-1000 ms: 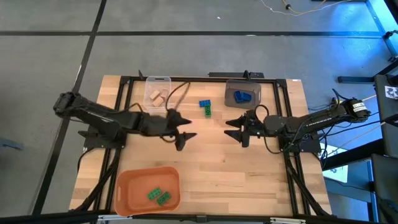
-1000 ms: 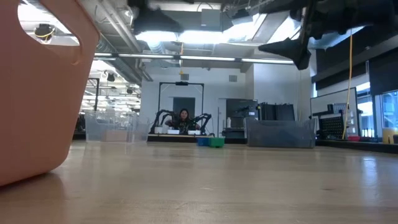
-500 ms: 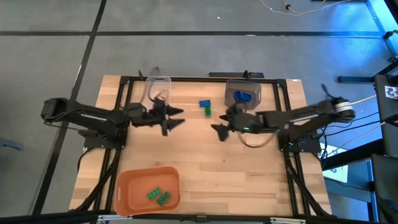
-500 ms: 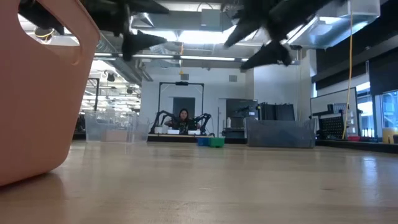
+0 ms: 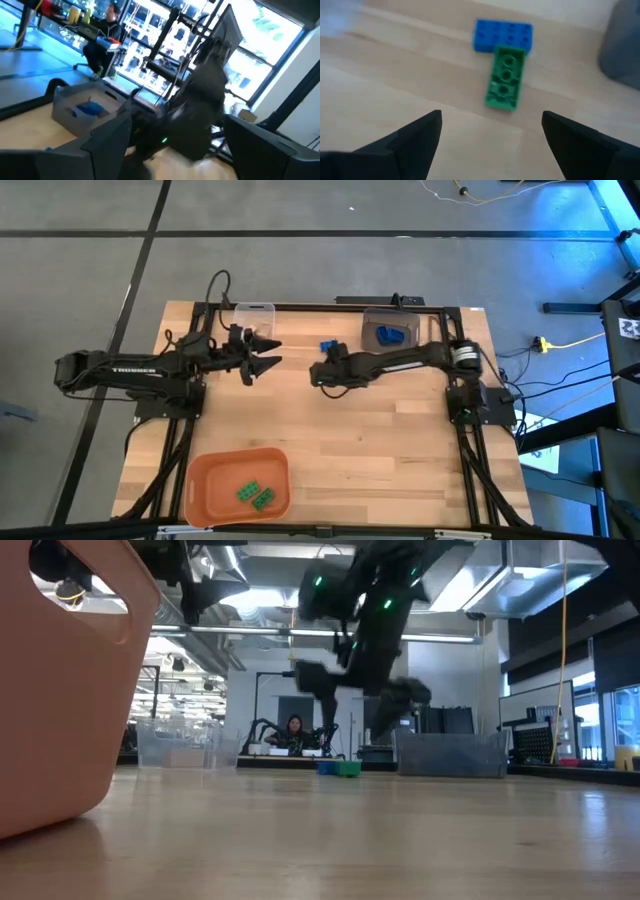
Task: Sort & place blocks by color
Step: Put the green game piece into the orange bin
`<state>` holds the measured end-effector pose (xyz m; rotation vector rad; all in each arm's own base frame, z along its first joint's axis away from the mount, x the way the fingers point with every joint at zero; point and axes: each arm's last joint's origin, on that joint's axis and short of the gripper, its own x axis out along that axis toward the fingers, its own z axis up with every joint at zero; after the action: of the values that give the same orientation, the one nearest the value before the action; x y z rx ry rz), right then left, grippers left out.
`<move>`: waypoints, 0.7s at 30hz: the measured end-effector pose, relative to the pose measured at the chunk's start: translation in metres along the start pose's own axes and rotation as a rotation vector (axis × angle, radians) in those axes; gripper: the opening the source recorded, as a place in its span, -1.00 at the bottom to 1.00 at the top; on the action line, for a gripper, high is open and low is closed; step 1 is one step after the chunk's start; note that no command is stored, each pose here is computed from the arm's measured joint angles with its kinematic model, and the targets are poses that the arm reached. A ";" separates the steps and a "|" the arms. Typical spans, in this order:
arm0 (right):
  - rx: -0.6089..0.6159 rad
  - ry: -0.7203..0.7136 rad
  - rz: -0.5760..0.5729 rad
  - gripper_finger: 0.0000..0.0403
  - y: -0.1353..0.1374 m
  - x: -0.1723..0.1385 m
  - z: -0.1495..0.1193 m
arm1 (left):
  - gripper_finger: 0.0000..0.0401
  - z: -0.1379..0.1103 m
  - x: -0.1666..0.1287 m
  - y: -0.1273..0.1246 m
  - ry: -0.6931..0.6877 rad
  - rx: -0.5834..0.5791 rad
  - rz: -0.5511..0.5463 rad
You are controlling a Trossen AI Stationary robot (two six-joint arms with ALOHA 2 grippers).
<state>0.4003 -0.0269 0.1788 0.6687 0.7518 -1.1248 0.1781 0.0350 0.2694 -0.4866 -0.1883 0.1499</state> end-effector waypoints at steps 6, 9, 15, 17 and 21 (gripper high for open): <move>0.071 0.000 -0.088 0.71 0.004 0.043 -0.003 | 0.53 0.001 -0.001 -0.001 0.003 -0.013 -0.018; 0.087 0.010 -0.115 0.70 0.000 0.061 -0.002 | 0.53 0.001 -0.001 -0.001 0.005 -0.019 -0.019; 0.085 0.079 -0.127 0.29 -0.004 0.080 0.000 | 0.53 0.001 -0.001 -0.001 0.000 -0.018 -0.012; 0.027 0.120 -0.109 -0.14 -0.005 0.076 0.003 | 0.53 0.001 -0.001 -0.001 0.001 -0.019 -0.008; -0.198 0.196 -0.130 -0.31 -0.017 0.050 -0.008 | 0.53 0.001 -0.001 -0.001 0.000 -0.043 -0.007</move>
<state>0.3951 -0.0523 0.1323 0.5733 1.0719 -1.0954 0.1773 0.0345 0.2702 -0.5289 -0.1933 0.1391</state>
